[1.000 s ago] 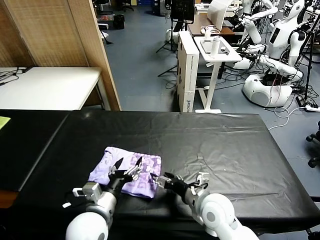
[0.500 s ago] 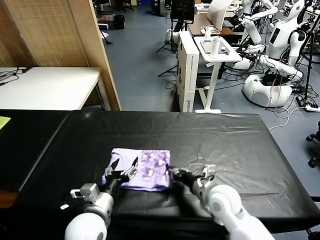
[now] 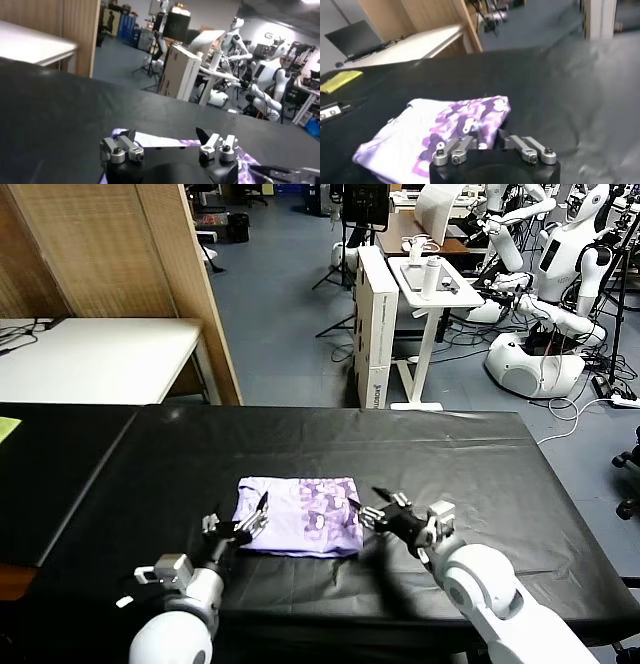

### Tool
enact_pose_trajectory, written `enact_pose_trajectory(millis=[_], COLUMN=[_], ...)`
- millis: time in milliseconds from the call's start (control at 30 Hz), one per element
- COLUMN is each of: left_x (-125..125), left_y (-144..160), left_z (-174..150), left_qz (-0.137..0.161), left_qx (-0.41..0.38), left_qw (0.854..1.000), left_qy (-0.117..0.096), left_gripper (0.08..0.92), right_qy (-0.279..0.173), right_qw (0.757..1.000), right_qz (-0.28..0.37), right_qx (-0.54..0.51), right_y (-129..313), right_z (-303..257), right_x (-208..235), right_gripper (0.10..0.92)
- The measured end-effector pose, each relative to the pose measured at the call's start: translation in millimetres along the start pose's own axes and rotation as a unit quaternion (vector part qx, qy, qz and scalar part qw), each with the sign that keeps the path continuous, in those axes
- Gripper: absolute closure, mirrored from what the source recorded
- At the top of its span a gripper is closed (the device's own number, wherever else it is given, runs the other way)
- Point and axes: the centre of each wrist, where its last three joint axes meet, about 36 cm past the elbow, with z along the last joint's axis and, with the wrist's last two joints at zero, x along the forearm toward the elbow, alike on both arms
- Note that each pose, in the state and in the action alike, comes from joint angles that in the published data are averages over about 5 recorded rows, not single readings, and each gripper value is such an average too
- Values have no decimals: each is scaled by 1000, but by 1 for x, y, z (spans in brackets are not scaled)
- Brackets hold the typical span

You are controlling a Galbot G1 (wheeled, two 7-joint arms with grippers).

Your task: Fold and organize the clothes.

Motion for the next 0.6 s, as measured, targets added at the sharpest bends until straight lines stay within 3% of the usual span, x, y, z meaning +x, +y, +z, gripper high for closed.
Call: enact_pose_trajectory(millis=[100, 233, 467, 600], left_x=[1, 3, 19, 33], left_y=[6, 15, 27, 33], left_z=[6, 13, 6, 2], left_qz=[1, 4, -17, -15], left_qx=[-1, -18, -36, -46], left_qw=[1000, 999, 999, 999], left_qy=[-19, -41, -7, -2], left_gripper=[92, 92, 92, 92], right_qy=[-34, -67, -78, -89], right_qw=[999, 995, 989, 984], right_qz=[16, 36, 116, 148], right_qx=[38, 65, 53, 46], right_y=[3, 8, 18, 24], right_z=[6, 15, 25, 33], right_x=[12, 29, 67, 94], right_gripper=[126, 116, 115, 115])
